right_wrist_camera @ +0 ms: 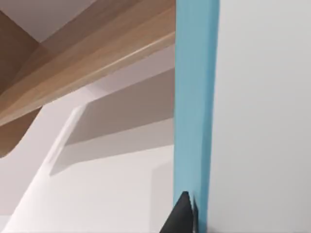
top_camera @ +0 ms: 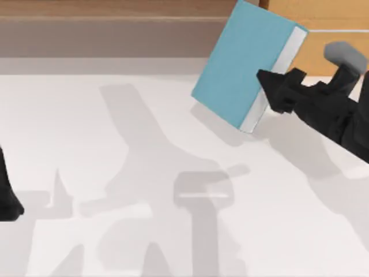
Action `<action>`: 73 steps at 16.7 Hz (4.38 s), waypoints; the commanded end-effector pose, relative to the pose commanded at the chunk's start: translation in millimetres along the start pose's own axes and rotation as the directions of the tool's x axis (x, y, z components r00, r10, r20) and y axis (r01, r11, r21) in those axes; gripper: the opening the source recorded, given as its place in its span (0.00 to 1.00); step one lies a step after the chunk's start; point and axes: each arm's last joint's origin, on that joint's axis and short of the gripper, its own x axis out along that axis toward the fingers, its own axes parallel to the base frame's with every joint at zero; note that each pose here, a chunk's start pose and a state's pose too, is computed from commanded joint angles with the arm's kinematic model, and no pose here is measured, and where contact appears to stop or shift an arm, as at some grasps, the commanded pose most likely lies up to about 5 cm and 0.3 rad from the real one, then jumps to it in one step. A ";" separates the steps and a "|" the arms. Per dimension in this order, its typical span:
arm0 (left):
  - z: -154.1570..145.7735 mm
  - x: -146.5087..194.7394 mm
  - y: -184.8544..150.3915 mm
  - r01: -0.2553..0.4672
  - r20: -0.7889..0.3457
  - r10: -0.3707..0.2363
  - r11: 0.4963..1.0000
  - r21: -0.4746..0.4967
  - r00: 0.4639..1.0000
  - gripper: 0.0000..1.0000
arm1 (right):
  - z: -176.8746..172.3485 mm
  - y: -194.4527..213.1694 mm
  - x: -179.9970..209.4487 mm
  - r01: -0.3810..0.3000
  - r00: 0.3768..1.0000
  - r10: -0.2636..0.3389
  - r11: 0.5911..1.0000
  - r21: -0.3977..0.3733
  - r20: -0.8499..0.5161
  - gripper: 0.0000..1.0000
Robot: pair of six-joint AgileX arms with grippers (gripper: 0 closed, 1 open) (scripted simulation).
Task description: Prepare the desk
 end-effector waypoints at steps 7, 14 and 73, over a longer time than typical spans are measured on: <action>0.0 0.0 0.0 0.000 0.000 0.000 1.000 0.000 1.000 1.00 | 61.0 -114.6 -69.8 0.147 0.959 -0.253 0.832 0.535 0.130 0.00; 0.0 0.0 0.0 0.000 0.000 0.000 1.000 0.000 1.000 1.00 | 132.1 -196.6 -125.7 0.051 0.838 -0.455 0.613 0.788 0.300 0.00; 0.0 0.0 0.0 0.000 0.000 0.000 1.000 0.000 1.000 1.00 | 139.6 -227.4 -140.6 0.008 0.809 -0.496 0.545 0.838 0.315 1.00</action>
